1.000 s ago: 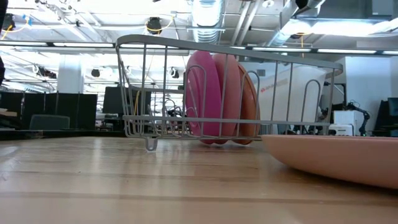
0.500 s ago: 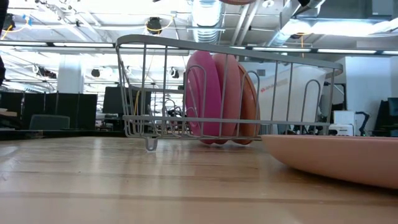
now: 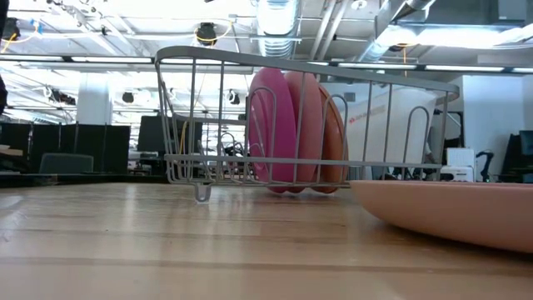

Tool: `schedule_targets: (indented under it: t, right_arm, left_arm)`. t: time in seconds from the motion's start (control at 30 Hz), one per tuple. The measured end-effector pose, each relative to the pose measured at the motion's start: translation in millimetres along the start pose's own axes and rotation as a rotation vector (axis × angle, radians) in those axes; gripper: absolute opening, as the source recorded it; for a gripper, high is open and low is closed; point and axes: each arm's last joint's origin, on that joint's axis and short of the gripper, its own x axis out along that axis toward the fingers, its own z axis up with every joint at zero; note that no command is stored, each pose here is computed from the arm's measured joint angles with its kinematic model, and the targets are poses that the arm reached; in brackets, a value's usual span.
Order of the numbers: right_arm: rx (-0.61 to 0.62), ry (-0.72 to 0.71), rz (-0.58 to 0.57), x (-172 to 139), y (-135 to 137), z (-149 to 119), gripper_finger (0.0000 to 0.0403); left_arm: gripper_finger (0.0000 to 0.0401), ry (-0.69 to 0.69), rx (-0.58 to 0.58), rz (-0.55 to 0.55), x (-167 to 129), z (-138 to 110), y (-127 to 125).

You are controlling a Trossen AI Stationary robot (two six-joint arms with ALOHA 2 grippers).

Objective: Sort dishes
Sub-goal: Put the top beige plate in the dish rack

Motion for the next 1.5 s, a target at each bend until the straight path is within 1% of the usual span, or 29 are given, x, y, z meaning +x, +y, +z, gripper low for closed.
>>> schedule_targets:
  t: [0.07, 0.13, 0.2, 0.27, 0.33, 0.4, 0.43, 0.5, 0.6, 0.73, 0.83, 0.93, 1.03, 1.13, 1.23, 1.3, 1.4, 1.5]
  right_arm:
    - [0.009, 0.002, 0.013, -5.9, -2.3, 3.0, 0.0176]
    - [0.018, 0.009, 0.055, -13.4, -2.5, 5.8, 0.0204]
    - [0.024, -0.014, 0.100, -24.7, -4.8, 13.7, 0.0226]
    - [0.053, -0.048, 0.211, -37.9, -4.8, 26.1, 0.0241]
    - [0.071, -0.041, 0.317, -48.4, -6.3, 33.1, 0.0247]
    - [0.086, -0.030, 0.436, -58.7, -6.7, 39.1, 0.0248]
    - [0.083, -0.018, 0.468, -62.2, -7.8, 39.9, 0.0248]
    - [0.075, -0.007, 0.497, -69.5, -11.8, 41.7, 0.0248]
    - [0.073, -0.005, 0.490, -77.7, -18.4, 43.9, 0.0248]
    - [0.064, 0.002, 0.468, -83.2, -25.2, 44.9, 0.0248]
    - [0.052, 0.021, 0.448, -81.3, -26.3, 42.6, 0.0248]
    - [0.045, 0.032, 0.436, -77.9, -25.4, 40.6, 0.0248]
    - [0.030, 0.043, 0.438, -74.2, -22.9, 38.5, 0.0248]
    - [0.020, 0.066, 0.448, -69.2, -19.8, 35.6, 0.0248]
    - [0.011, 0.083, 0.441, -63.2, -16.8, 32.2, 0.0248]
    - [0.004, 0.096, 0.434, -59.0, -14.7, 29.7, 0.0248]
    - [-0.003, 0.109, 0.429, -53.8, -12.0, 26.8, 0.0248]
    - [-0.011, 0.121, 0.420, -48.2, -9.5, 23.6, 0.0248]
  left_arm:
    - [0.0000, 0.007, -0.020, -0.024, -8.4, 6.5, 7.8]
    - [0.0000, 0.015, -0.027, -0.029, -15.1, 10.8, 14.5]
    - [0.0000, 0.015, -0.041, 0.006, -23.7, 18.0, 27.8]
    - [0.0001, -0.009, -0.100, 0.008, -35.1, 30.4, 42.2]
    - [0.0001, -0.006, -0.112, 0.026, -43.7, 36.4, 55.3]
    - [0.0001, -0.007, -0.137, -0.007, -48.4, 42.3, 66.2]
    - [0.0001, -0.005, -0.152, -0.032, -49.6, 44.3, 70.3]
    - [0.0001, 0.022, -0.193, -0.138, -51.2, 47.0, 77.1]
    - [0.0001, 0.041, -0.306, -0.325, -58.4, 57.5, 90.9]
    - [0.0001, 0.075, -0.402, -0.578, -63.9, 67.3, 98.1]
    - [0.0001, 0.137, -0.443, -0.809, -61.2, 69.0, 92.7]
    - [0.0001, 0.182, -0.447, -1.033, -58.4, 70.2, 83.8]
    - [0.0001, 0.184, -0.438, -1.181, -55.2, 72.5, 77.3]
    - [0.0001, 0.161, -0.449, -1.294, -45.1, 74.2, 67.8]
    - [0.0001, 0.051, -0.496, -1.375, -31.3, 79.7, 57.3]
    - [0.0001, -0.065, -0.549, -1.449, -23.2, 85.7, 51.1]
    - [0.0001, -0.257, -0.635, -1.604, -15.6, 90.2, 42.7]
    - [0.0001, -0.432, -0.713, -1.746, -6.6, 80.8, 32.4]
